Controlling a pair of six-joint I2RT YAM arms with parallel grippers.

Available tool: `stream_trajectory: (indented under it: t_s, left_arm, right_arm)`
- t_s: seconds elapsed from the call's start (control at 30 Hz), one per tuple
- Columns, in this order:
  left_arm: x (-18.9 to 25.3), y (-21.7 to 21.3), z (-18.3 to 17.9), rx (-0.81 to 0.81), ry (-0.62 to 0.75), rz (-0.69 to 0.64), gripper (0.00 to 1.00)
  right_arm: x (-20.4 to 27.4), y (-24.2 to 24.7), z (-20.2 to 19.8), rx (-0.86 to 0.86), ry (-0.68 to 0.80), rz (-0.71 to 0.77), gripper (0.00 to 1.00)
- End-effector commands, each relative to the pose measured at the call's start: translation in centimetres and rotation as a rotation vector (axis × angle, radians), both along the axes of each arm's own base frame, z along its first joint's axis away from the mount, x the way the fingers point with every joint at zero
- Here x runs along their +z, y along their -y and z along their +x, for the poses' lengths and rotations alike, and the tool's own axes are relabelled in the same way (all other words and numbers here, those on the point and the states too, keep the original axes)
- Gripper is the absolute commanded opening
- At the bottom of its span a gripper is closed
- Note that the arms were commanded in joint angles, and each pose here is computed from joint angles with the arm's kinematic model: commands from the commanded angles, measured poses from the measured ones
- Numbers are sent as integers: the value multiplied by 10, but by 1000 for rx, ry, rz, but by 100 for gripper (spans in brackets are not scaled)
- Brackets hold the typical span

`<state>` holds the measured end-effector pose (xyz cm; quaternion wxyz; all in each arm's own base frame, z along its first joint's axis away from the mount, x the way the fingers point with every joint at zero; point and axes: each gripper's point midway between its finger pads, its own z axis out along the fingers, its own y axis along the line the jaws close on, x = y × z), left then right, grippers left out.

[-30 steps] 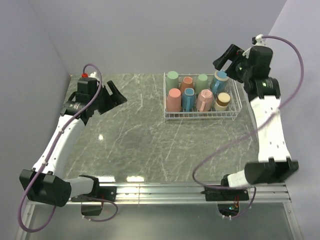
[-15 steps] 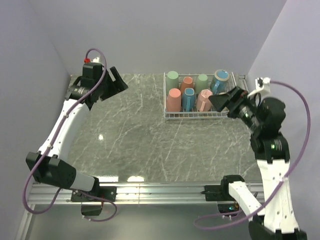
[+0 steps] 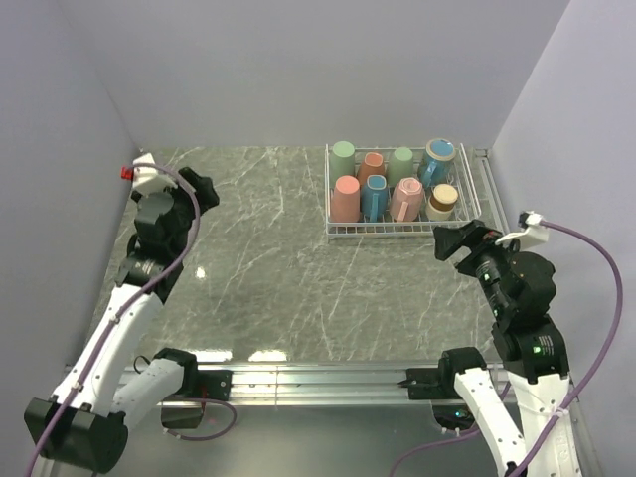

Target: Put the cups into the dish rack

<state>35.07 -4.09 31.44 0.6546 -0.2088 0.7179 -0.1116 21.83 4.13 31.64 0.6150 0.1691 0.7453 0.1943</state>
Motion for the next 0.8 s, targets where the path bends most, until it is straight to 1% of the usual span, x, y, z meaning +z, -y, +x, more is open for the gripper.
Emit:
stream_trajectory:
  t_s: [0.0,0.07,0.1,0.13,0.17,0.2,0.23,0.27,0.3,0.33,0.37,0.4,0.43,0.47,0.5,0.6,0.63,0.67,0.7,0.77]
  left_arm:
    - [3,-28,3,104,80,200,87]
    - [-19,-42,4,177,-3,250,86]
    - [-30,-49,3,214,-36,254,86]
    - [-40,-61,2,296,-63,242,87]
    - [-49,-64,1,305,-78,243,88]
    - [-72,-63,0,283,-116,250,88]
    - [-79,-63,4,260,-102,236,86]
    - [-87,-49,8,173,-86,219,86]
    - [-112,-45,4,146,-112,222,85]
    - [-108,-42,7,131,-52,210,85]
    - [-114,-41,7,127,-37,200,86]
    - [-137,-43,0,127,-55,203,86]
    - [-140,-45,1,129,-29,213,86]
    - [-131,-43,5,124,47,205,86]
    - [-148,-44,5,109,20,246,85]
    - [-163,-44,18,89,-34,309,84]
    - [-166,-46,21,88,-45,355,83]
    - [-163,-49,22,106,-15,366,84]
    - [-174,-53,23,121,-35,378,84]
    - [-179,-63,25,136,-29,353,84]
  right_arm:
    - [-8,2,6,42,29,-175,100]
    - [-7,-4,7,74,46,-177,99]
    - [-10,-9,7,100,48,-176,99]
    - [-11,-12,6,120,57,-177,99]
    - [-9,-16,7,138,75,-171,99]
    - [-14,-21,6,165,79,-170,99]
    - [-18,-23,6,178,83,-171,99]
    - [-16,-26,6,189,107,-168,99]
    - [-27,-25,9,183,90,-167,99]
    - [-31,-24,11,172,83,-164,100]
    - [-35,-22,15,159,69,-162,100]
    - [-43,-21,17,149,50,-162,100]
    - [-46,-20,19,142,40,-166,100]
    - [-49,-21,22,147,29,-171,100]
    - [-47,-26,22,172,33,-171,100]
    - [-43,-34,24,205,52,-144,100]
    - [-44,-36,24,212,54,-139,100]
    - [-47,-37,26,212,58,-134,100]
    - [-49,-38,27,215,58,-132,100]
    - [-53,-37,32,198,50,-140,100]
